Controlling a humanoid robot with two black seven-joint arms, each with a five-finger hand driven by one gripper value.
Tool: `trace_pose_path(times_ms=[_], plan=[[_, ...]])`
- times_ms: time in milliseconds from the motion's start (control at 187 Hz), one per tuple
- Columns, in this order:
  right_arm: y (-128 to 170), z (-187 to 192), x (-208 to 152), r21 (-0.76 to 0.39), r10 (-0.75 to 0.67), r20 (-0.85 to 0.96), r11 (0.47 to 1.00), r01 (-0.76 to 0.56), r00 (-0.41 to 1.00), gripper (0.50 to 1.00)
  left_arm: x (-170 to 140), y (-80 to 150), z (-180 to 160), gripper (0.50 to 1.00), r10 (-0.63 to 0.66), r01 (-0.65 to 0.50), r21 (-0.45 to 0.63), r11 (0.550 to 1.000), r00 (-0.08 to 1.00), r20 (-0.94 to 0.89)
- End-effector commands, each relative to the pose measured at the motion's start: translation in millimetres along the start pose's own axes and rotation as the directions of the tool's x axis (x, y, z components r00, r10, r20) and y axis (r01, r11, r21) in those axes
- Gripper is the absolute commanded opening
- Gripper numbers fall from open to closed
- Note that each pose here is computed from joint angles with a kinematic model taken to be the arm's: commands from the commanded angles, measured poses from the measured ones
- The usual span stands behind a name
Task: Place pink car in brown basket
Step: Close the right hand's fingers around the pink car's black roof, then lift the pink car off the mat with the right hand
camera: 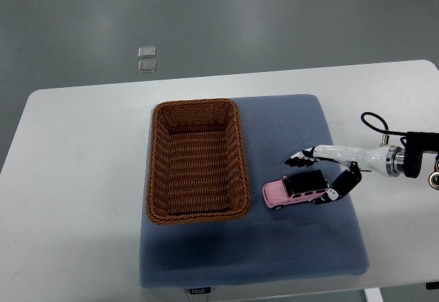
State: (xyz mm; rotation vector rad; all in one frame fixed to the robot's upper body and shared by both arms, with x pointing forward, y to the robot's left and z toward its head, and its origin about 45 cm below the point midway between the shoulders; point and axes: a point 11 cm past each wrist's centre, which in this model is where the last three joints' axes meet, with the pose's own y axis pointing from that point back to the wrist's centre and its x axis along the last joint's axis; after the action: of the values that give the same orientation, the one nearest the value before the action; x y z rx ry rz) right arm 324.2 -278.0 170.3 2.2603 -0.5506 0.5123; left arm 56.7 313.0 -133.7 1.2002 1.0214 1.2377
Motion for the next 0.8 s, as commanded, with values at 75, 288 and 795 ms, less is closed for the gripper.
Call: trace_pose_path(times_ms=[75, 288, 795], plan=[[-4.0, 1.3, -4.1, 0.0, -0.005, -0.016, 1.0, 0.005, 1.0, 0.682, 0.2, 0.0, 0.0, 1.0, 0.001, -0.001, 0.0, 1.0, 1.0, 0.0], [-6.0, 2.4, -5.2, 0.008, 0.002, -0.04, 1.0, -0.002, 0.999, 0.5, 0.2, 0.0, 0.1, 1.0, 0.001, -0.001, 0.0, 1.0, 1.0, -0.002], [49.9, -53.1, 110.4, 0.053, 0.123, -0.144, 0.992, -0.116, 0.982, 0.5, 0.8, 0.0, 0.0, 1.0, 0.002, -0.002, 0.0, 1.0, 1.0, -0.002]])
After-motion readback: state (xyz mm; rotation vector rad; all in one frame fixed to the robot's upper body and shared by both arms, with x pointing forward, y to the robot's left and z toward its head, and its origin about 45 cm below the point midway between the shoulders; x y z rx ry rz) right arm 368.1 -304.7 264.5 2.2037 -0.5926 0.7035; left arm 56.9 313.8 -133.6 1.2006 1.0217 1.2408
